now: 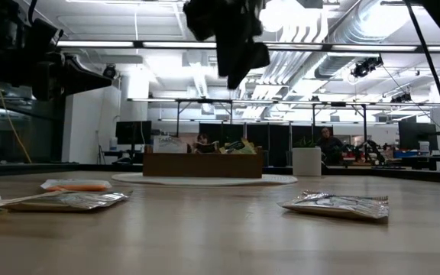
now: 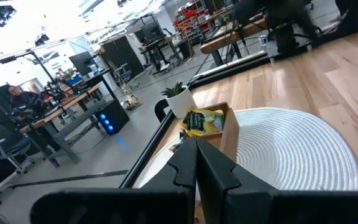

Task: Pick & Place Tea
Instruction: Put the brown tea bag into the middle section of the wooden organizer

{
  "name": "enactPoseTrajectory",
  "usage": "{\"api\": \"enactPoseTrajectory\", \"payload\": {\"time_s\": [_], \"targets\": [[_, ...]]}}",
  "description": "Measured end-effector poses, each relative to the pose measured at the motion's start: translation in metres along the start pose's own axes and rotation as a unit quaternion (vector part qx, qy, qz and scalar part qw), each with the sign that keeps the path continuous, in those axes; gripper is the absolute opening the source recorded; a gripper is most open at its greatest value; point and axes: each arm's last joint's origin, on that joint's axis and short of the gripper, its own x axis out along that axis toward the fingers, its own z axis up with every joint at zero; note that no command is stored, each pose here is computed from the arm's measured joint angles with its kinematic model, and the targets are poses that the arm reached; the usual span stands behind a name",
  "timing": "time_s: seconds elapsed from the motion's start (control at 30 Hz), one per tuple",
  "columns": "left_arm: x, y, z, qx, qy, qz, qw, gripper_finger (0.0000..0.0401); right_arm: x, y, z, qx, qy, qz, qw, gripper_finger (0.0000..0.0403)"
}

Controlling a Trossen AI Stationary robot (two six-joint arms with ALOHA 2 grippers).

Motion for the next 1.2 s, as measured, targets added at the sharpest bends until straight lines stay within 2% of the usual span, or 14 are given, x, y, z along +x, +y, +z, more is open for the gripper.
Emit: {"api": "enactPoseTrajectory", "payload": {"time_s": [0.17,0.33,0.73,0.97,1.2], "targets": [[0.0,0.0,0.0,0.0,0.0,0.0,1.0,0.0001,-0.008,0.011,-0.011,-0.008,0.04,0.057,0.998,0.0168],[0.0,0.0,0.0,0.0,0.0,0.0,1.0,0.0001,-0.015,0.013,-0.026,-0.016,0.06,0.065,0.996,0.0168],[0.0,0.0,0.0,0.0,0.0,0.0,1.0,0.0001,0.027,-0.026,-0.099,0.058,0.023,0.104,0.993,0.0168],[0.0,0.0,0.0,0.0,0.0,0.0,1.0,0.0001,0.055,-0.042,-0.131,0.068,0.032,0.156,0.985,0.0168],[0.0,0.0,0.0,0.0,0.0,0.0,1.0,0.0001,0.083,-0.048,-0.149,0.052,0.027,0.173,0.983,0.0168]]}}
